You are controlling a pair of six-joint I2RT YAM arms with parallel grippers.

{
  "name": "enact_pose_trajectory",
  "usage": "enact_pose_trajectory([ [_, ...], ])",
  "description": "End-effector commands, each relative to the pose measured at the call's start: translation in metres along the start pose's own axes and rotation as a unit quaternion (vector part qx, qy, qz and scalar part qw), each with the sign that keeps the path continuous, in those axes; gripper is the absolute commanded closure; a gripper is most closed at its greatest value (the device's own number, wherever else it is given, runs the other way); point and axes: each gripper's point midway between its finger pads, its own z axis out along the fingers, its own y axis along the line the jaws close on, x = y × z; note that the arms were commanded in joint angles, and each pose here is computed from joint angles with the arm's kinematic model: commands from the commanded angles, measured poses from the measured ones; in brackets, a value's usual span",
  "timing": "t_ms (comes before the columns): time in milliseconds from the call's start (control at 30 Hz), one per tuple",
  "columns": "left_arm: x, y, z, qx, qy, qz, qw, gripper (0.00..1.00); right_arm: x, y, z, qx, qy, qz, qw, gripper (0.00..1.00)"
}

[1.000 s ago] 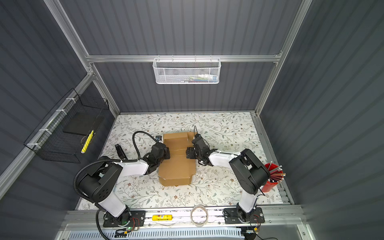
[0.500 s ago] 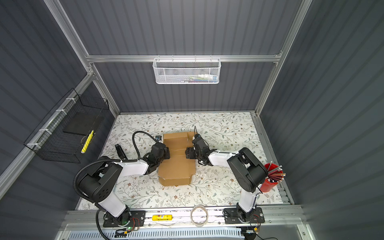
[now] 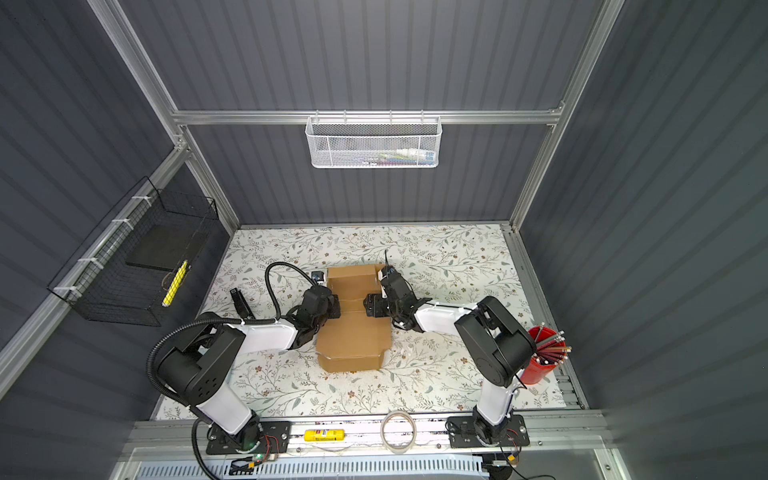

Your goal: Fold the paper box

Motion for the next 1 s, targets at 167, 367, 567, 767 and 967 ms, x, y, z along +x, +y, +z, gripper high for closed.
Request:
enact_pose_trajectory([
  [167,0.013,-0.001,0.004,0.003,0.026,0.010,1.000,1.00,-0.022,0.025,-0.005,-0.030,-0.022,-0.020,0.999,0.25],
  [367,0.014,-0.002,0.005,0.004,0.028,0.008,1.000,1.00,-0.022,0.034,0.000,-0.039,-0.019,-0.024,0.999,0.24],
  [567,0.014,-0.002,0.004,0.005,0.029,0.007,1.000,1.00,-0.024,0.038,0.002,-0.041,-0.018,-0.027,0.999,0.25],
  [767,0.013,-0.002,0.004,0.003,0.028,0.006,1.000,1.00,-0.025,0.034,-0.021,-0.029,-0.028,-0.029,0.999,0.25],
  [967,0.013,-0.002,0.003,0.004,0.029,0.002,1.000,1.00,-0.028,0.024,-0.066,0.002,-0.046,-0.044,0.998,0.28],
])
